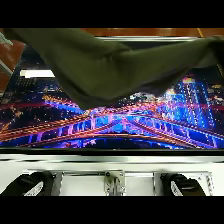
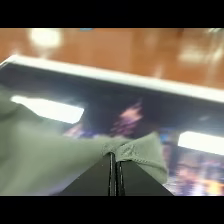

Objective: Fold the shirts.

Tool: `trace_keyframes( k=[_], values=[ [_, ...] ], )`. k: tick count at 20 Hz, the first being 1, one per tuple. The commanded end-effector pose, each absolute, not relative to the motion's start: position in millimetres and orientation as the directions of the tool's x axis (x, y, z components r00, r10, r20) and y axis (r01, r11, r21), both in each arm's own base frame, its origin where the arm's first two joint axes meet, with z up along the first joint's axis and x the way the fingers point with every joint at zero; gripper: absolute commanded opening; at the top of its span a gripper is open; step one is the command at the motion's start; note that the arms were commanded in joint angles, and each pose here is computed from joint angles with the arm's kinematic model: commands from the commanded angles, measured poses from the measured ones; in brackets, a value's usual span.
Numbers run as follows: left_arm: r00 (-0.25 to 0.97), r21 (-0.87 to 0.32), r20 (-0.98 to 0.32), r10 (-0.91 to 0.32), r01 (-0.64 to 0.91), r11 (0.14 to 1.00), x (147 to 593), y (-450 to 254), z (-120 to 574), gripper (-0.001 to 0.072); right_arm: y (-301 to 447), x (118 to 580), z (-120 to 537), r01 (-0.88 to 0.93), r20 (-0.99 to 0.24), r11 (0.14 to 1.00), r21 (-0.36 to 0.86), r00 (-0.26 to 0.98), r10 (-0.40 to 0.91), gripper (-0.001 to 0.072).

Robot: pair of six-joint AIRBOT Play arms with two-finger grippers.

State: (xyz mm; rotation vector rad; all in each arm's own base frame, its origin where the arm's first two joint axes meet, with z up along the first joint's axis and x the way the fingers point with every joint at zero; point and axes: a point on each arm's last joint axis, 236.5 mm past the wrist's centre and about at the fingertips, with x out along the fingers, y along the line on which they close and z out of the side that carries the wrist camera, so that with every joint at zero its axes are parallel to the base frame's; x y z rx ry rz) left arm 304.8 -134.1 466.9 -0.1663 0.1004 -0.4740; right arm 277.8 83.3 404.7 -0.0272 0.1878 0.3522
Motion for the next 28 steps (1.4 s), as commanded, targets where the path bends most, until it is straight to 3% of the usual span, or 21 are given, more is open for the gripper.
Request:
trace_keyframes(
  k=[1,4,9,11,13,16,19,22,24,25,26,27,28],
  values=[
    [0.94,-0.152,-0.201,-0.275,0.248,0.957,288.3,-80.2,440.6,0.0039,49.4,251.0,409.5,-0.219,-0.204,0.974,-0.051,0.958,0.204,0.0069],
    [0.935,-0.157,-0.214,-0.283,0.253,0.955,284.7,-81.5,437.6,0.0039,49.7,254.0,419.2,-0.215,-0.162,0.975,-0.046,0.965,0.205,0.0069],
    [0.926,-0.087,-0.258,-0.276,0.262,0.961,302.0,-84.0,422.6,0.0039,32.8,273.4,527.8,-0.121,0.306,0.992,-0.045,0.943,0.129,0.0069],
    [0.885,-0.1,-0.367,-0.285,0.267,0.959,312.2,-90.9,383.2,0.0039,27.7,298.5,549.9,-0.125,0.421,0.992,0.031,0.901,0.101,0.0068],
    [0.799,-0.112,-0.53,-0.283,0.265,0.958,317.1,-97.4,316.6,0.0039,30.2,344.0,536.3,-0.177,0.409,0.973,0.148,0.907,0.103,0.0069],
    [0.6,-0.164,-0.745,-0.291,0.257,0.952,308.0,-116.0,199.0,0.0039,53.7,440.5,448.6,-0.24,0.179,0.903,0.356,0.966,0.186,0.0069],
    [0.411,-0.258,-0.846,-0.339,0.242,0.936,281.0,-149.0,96.5,0.0039,95.2,508.3,300.2,-0.197,-0.223,0.855,0.481,0.915,0.336,0.0069],
    [0.358,-0.349,-0.839,-0.41,0.223,0.91,265.2,-181.4,48.3,0.0039,137.0,494.7,129.5,-0.115,-0.663,0.855,0.506,0.583,0.471,0.007],
    [0.373,-0.377,-0.82,-0.434,0.217,0.9,265.6,-193.1,41.7,0.004,146.9,466.1,53.6,-0.056,-0.799,0.855,0.515,0.331,0.503,0.007],
    [0.395,-0.387,-0.805,-0.443,0.217,0.896,270.7,-195.6,45.1,0.004,148.2,455.9,30.4,-0.038,-0.826,0.857,0.514,0.246,0.506,0.0105],
    [0.424,-0.394,-0.785,-0.452,0.221,0.892,277.1,-197.4,50.6,0.004,148.3,451.4,19.5,-0.027,-0.837,0.858,0.513,0.207,0.507,0.0271],
    [0.451,-0.392,-0.771,-0.45,0.221,0.893,283.9,-195.6,55.2,0.0039,145.2,451.4,17.7,-0.029,-0.838,0.859,0.511,0.203,0.506,0.0541],
    [0.473,-0.393,-0.759,-0.448,0.215,0.894,290.2,-193.0,60.0,0.004,140.4,452.2,23.9,-0.051,-0.835,0.86,0.508,0.217,0.506,0.0599]
  ],
)
